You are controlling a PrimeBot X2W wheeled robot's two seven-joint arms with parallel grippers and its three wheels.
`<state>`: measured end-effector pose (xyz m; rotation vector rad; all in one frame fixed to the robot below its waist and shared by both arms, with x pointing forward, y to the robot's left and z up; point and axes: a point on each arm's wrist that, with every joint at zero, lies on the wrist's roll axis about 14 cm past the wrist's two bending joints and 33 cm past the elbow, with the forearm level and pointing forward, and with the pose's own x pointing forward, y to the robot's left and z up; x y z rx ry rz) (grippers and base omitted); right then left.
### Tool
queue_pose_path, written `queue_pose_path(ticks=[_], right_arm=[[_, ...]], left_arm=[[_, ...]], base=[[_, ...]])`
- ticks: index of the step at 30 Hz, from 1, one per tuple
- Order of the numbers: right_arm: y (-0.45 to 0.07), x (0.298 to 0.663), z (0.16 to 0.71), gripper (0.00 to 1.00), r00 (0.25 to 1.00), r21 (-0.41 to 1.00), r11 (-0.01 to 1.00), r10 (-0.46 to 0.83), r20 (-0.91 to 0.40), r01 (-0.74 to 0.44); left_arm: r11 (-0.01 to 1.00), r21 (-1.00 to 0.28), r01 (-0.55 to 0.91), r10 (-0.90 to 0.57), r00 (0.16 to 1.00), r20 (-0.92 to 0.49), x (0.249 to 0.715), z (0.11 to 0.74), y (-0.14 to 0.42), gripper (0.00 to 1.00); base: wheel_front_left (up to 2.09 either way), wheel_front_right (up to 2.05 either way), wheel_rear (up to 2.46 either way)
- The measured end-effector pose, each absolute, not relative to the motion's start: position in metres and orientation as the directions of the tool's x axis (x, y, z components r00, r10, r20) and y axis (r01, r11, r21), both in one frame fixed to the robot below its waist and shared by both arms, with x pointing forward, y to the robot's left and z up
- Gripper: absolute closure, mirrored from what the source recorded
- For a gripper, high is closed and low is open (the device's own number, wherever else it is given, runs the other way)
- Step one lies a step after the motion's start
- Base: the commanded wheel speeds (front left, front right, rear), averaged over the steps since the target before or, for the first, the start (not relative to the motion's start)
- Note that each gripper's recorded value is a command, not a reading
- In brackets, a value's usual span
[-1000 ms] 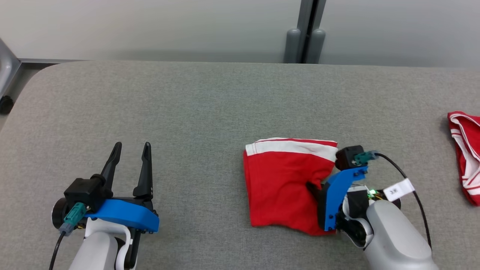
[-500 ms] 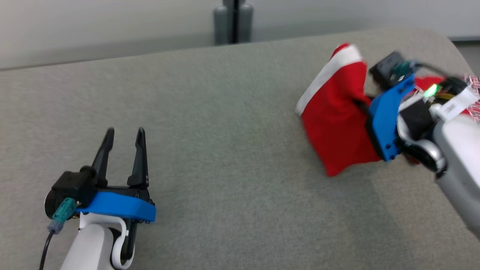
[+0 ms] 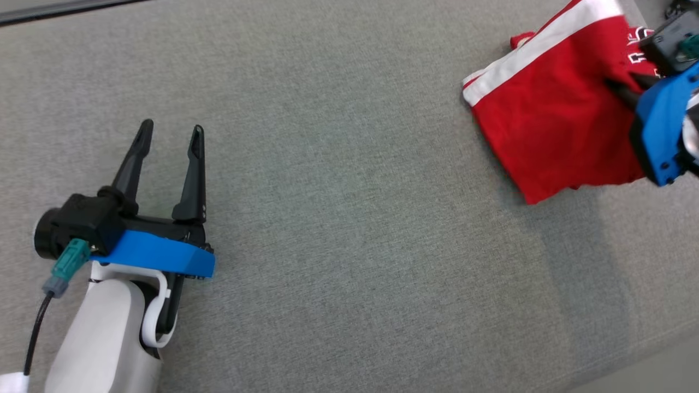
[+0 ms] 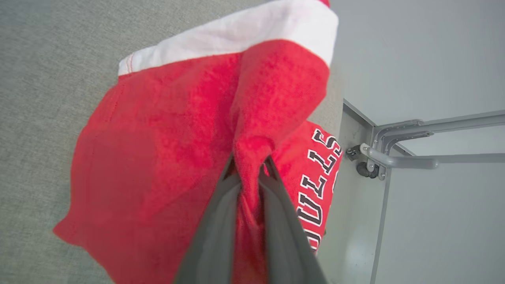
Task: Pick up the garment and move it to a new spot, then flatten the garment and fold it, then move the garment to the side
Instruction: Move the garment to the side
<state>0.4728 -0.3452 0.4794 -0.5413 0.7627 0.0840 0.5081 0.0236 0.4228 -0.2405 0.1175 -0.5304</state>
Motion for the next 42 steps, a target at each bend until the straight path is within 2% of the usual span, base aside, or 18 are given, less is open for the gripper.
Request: queue_pose_path(ticks=[5,11,12,13,14,18,25,32,42], right_arm=[[-0.391,0.476,0.475,1.00,0.744,-0.479,0.863,-0.212,-0.633,-0.161],[-0.421,0.473,0.450,0.98,0.742,-0.457,0.889,-0.287,-0.607,-0.030],[-0.424,0.472,0.444,0.82,0.737,-0.453,0.891,-0.296,-0.608,-0.016],[-0.426,0.470,0.438,0.53,0.729,-0.449,0.894,-0.307,-0.612,0.000],[-0.428,0.468,0.433,0.00,0.723,-0.443,0.896,-0.316,-0.614,0.015],[-0.433,0.461,0.422,0.00,0.712,-0.423,0.903,-0.347,-0.611,0.076],[-0.410,0.482,0.457,0.00,0.862,-0.354,0.926,-0.281,-0.422,0.129],[-0.337,0.488,0.499,0.00,0.981,-0.224,0.974,-0.086,-0.174,0.045],[-0.248,0.439,0.532,0.00,0.995,-0.017,0.997,0.080,0.058,-0.079]], left_arm=[[0.816,-0.243,0.525,-0.554,0.830,-0.067,0.518,0.411,0.013,0.00],[0.800,-0.225,0.556,-0.584,0.807,-0.083,0.525,0.405,0.008,0.00],[0.799,-0.224,0.558,-0.587,0.805,-0.088,0.525,0.404,0.008,0.00],[0.798,-0.223,0.560,-0.588,0.804,-0.089,0.525,0.404,0.008,0.00],[0.798,-0.219,0.562,-0.590,0.803,-0.091,0.525,0.404,0.009,0.00],[0.801,-0.202,0.563,-0.587,0.804,-0.090,0.525,0.409,0.011,0.00],[0.834,-0.194,0.517,-0.535,0.843,-0.052,0.513,0.436,0.029,0.00],[0.891,-0.197,0.409,-0.421,0.907,-0.019,0.480,0.464,0.067,0.00],[0.955,-0.197,0.219,-0.225,0.974,-0.005,0.418,0.484,0.133,0.00]], base=[[0.00,0.00,0.00],[0.00,0.00,0.00],[0.00,0.00,0.00],[0.00,0.00,0.00],[0.00,0.00,0.00],[0.00,0.00,0.00],[0.00,0.00,0.00],[0.00,0.00,0.00],[0.00,0.00,0.00]])
